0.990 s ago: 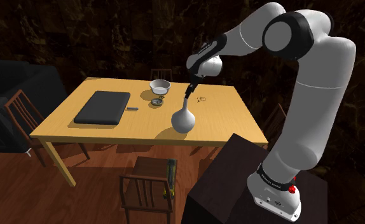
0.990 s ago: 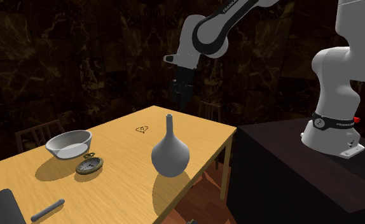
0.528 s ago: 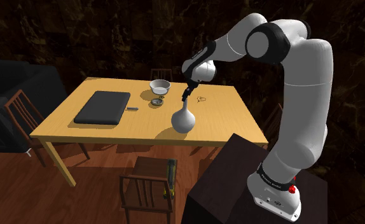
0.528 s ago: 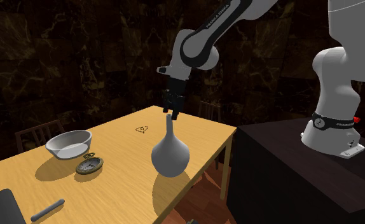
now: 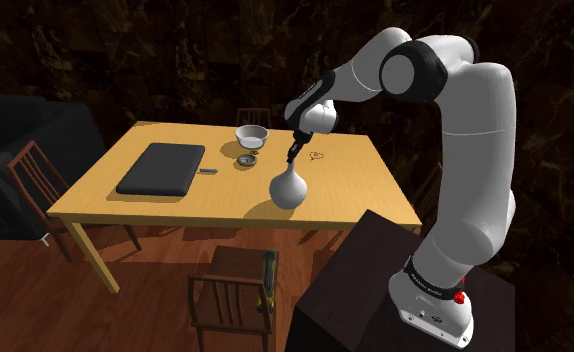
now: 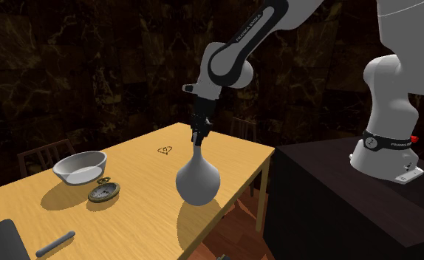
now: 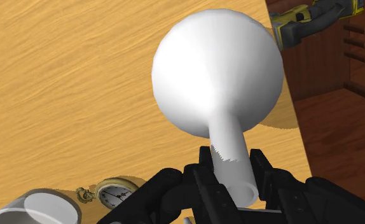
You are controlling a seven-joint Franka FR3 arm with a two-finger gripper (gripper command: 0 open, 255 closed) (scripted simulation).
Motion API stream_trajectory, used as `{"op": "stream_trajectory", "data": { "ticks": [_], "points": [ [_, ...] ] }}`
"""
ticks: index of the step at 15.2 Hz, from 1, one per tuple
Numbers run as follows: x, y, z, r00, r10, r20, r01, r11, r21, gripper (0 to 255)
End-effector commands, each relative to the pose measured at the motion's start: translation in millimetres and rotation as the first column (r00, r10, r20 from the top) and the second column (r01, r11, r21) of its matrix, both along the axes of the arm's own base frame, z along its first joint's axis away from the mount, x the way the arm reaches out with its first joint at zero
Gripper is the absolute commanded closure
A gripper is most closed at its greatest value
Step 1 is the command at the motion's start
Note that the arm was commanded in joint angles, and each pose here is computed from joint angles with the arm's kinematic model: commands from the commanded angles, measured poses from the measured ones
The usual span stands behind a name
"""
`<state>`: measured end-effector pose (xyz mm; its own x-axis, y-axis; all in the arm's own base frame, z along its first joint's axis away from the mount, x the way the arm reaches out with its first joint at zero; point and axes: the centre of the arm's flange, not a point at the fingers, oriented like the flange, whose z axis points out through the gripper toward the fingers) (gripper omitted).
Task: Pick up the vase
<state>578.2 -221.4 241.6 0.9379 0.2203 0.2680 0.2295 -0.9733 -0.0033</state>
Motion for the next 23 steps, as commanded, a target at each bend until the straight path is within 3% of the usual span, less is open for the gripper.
{"op": "stream_trajectory", "data": {
  "ticks": [1, 7, 23],
  "points": [
    [0, 0, 0, 1.000, 0.000, 0.000, 0.000, 1.000, 0.000, 255],
    [0, 0, -1, 1.000, 0.000, 0.000, 0.000, 1.000, 0.000, 255],
    [0, 0, 79, 1.000, 0.000, 0.000, 0.000, 1.000, 0.000, 255]
  ]
}}
